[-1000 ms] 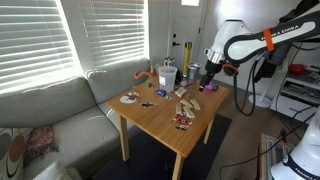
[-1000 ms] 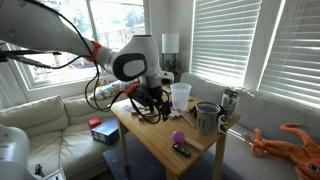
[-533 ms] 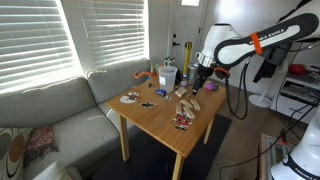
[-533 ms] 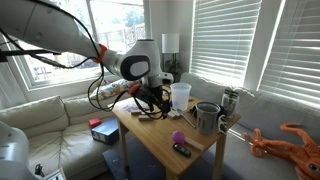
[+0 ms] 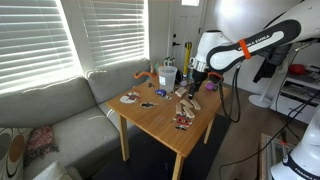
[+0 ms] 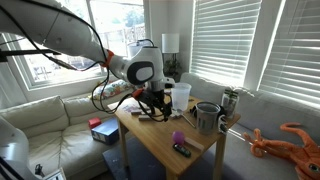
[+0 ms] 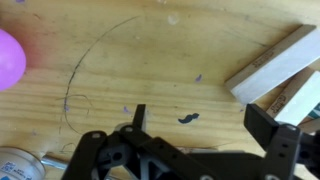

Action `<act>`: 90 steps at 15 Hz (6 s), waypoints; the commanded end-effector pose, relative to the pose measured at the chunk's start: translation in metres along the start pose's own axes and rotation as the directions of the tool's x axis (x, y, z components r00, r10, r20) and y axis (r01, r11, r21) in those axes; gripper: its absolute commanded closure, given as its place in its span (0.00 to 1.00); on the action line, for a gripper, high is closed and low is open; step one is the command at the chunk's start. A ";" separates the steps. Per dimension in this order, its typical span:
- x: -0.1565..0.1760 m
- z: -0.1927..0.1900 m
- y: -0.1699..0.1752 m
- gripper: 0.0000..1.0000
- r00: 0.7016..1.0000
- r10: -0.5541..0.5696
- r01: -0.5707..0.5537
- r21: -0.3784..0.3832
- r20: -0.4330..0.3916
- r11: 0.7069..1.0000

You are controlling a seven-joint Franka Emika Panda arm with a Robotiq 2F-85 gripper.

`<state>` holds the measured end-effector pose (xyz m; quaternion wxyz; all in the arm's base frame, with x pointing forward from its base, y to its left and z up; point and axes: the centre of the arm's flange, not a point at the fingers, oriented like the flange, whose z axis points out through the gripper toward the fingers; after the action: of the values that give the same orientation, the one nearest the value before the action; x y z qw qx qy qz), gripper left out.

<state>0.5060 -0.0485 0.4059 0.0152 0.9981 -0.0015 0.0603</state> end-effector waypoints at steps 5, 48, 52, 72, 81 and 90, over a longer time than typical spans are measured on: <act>0.012 0.007 -0.004 0.00 0.998 -0.008 0.009 0.027 -0.057 1.000; -0.034 0.008 0.011 0.00 0.983 0.032 -0.047 0.077 0.180 0.996; -0.038 0.006 0.011 0.00 0.986 0.050 -0.063 0.079 0.162 0.995; -0.078 -0.002 -0.024 0.00 0.985 -0.086 0.072 0.098 0.148 0.993; -0.076 -0.003 -0.026 0.00 0.990 -0.064 0.048 0.121 0.129 0.992; -0.074 0.000 -0.018 0.00 0.990 -0.034 0.020 0.102 0.135 0.995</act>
<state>0.4377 -0.0271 0.3970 -0.0361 0.9990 0.0233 -0.0144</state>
